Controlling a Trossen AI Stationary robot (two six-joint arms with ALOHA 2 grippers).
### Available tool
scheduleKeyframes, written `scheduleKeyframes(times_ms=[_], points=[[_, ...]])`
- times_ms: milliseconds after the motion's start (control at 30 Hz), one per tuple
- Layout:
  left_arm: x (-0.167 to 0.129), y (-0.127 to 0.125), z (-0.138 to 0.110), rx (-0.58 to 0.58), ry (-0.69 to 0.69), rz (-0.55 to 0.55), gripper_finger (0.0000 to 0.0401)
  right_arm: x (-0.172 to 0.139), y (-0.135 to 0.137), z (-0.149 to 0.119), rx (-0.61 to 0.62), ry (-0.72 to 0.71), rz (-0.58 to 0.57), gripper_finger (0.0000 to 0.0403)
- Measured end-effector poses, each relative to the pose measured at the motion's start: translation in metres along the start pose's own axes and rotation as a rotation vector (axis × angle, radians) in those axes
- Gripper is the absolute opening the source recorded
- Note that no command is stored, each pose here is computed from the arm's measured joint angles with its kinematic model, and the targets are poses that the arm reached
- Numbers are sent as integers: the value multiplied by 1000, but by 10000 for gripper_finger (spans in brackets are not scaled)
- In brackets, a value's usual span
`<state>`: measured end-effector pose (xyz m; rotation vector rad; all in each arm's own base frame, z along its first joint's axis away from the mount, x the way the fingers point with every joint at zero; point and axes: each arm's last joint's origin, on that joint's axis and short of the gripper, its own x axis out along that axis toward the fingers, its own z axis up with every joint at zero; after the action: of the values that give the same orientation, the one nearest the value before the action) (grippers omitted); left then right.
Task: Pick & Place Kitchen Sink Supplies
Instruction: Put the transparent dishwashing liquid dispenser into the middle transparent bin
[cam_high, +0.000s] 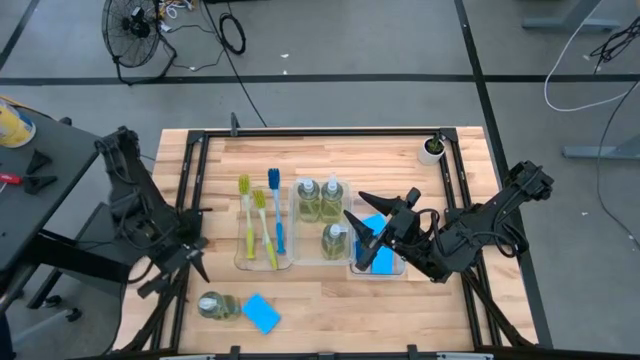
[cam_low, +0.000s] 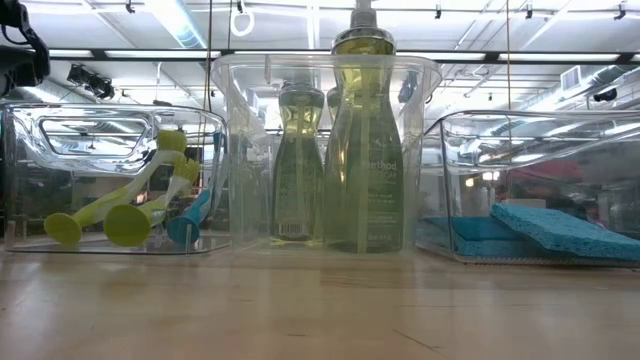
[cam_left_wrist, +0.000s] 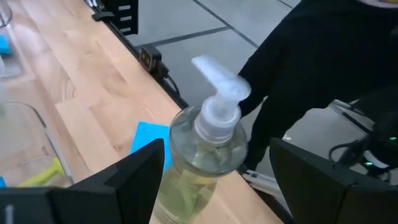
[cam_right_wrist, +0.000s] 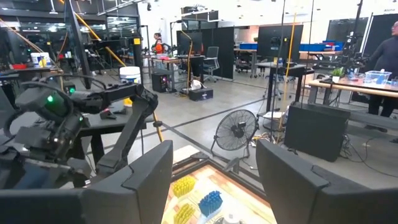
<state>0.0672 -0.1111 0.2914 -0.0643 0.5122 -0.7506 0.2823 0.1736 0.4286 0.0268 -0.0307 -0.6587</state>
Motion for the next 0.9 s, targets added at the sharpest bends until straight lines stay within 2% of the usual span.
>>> scheduleKeyframes(times_ms=[367, 900], points=[[14, -4, -6, 25, -117, 19, 295, 0, 0, 0, 0, 0, 0, 231], [41, -11, -6, 30, -105, 61, 295, 0, 0, 0, -7, 0, 0, 231]])
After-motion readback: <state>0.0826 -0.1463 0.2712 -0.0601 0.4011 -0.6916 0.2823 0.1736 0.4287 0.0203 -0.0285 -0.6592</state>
